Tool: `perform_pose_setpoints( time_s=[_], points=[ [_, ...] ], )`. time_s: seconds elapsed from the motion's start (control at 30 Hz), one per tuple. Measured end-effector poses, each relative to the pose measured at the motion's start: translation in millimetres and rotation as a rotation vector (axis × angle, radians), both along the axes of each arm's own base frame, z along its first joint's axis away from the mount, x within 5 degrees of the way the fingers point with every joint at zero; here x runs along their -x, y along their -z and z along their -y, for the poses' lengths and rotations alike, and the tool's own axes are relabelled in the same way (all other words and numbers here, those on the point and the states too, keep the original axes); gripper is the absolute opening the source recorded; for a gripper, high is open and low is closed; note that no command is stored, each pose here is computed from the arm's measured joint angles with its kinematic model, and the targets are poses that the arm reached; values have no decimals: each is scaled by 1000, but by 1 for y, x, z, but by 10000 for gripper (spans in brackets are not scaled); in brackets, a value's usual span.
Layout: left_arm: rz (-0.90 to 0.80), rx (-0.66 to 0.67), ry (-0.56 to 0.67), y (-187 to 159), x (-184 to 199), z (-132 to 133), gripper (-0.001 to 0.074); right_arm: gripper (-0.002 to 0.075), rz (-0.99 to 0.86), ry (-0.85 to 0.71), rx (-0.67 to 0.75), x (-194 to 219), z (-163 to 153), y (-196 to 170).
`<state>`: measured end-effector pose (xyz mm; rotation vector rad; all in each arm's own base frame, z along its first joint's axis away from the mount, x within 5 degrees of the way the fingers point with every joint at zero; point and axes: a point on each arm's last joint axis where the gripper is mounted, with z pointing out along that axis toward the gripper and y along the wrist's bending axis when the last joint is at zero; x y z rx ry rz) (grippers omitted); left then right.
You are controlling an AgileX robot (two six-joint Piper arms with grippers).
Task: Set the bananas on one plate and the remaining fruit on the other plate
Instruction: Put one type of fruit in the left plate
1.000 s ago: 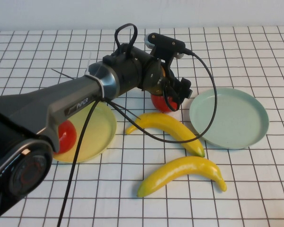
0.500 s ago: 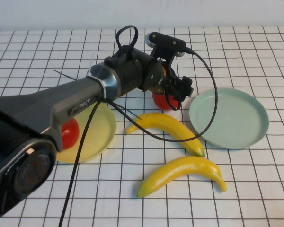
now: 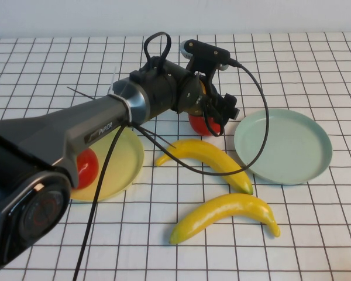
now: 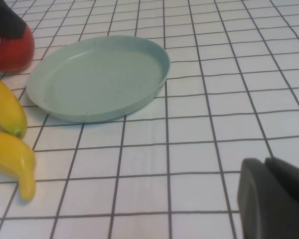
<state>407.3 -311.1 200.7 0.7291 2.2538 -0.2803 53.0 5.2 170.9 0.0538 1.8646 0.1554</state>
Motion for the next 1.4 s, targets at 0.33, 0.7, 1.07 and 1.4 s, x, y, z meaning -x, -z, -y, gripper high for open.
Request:
perform_pose_setpoints(
  time_s=[0.33,0.7,1.07,1.4],
  points=[
    [12,-18,1,-7,1,-3,584,-15,0,0,-1,0,0,0],
    [118,-101,-55,-92,33,-54,581,-15,0,0,-1,0,0,0],
    [25,-22,-205,-41,69,-146,581,-15,0,0,-1,0,0,0],
    [-19,-25,-294,-28,67,-174,581,-15,0,0,-1,0,0,0]
  ],
)
